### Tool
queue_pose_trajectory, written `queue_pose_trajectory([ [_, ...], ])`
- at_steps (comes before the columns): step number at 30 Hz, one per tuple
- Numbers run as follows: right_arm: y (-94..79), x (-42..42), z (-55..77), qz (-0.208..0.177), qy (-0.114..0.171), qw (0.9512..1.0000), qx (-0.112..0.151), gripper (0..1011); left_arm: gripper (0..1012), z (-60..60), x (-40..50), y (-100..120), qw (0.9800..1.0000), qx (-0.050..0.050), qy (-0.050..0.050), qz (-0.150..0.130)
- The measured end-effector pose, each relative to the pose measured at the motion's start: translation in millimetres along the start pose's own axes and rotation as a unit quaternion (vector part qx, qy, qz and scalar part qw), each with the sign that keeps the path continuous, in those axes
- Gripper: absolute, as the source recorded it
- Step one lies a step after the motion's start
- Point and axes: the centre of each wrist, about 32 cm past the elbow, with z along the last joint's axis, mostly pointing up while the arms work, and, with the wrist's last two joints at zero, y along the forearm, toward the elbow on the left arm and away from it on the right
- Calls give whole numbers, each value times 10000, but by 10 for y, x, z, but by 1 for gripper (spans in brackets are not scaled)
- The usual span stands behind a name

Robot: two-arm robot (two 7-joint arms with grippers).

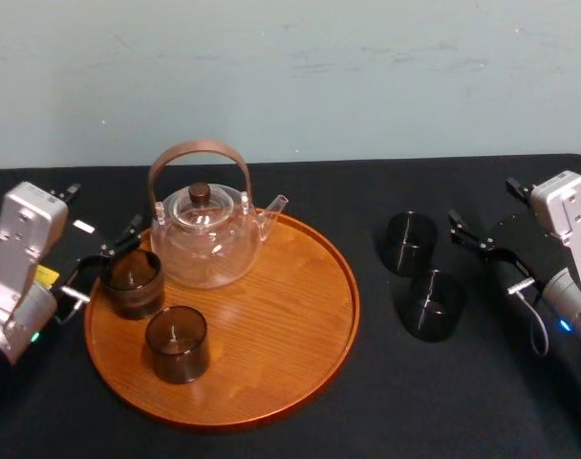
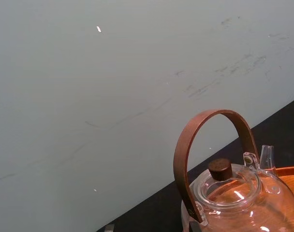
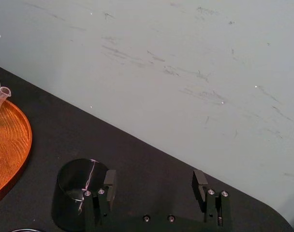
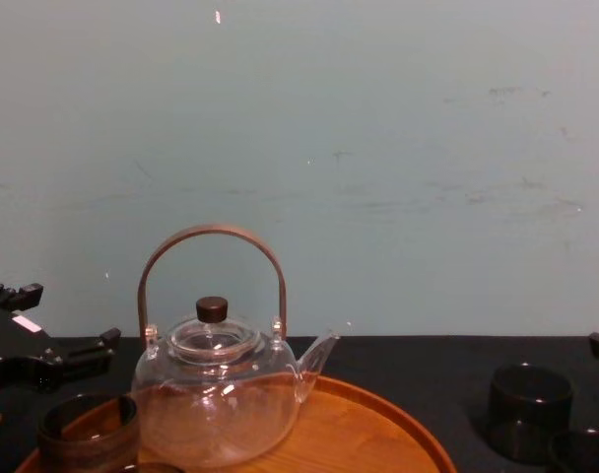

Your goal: Pick up the glass from the table and place it on the tray.

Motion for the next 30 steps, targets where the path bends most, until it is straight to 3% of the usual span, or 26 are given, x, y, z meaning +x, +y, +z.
queue_pose_trajectory([
  [30,0,0,0,0,0,10000,0,1002,1001,0,0,0,10000,0,0,0],
])
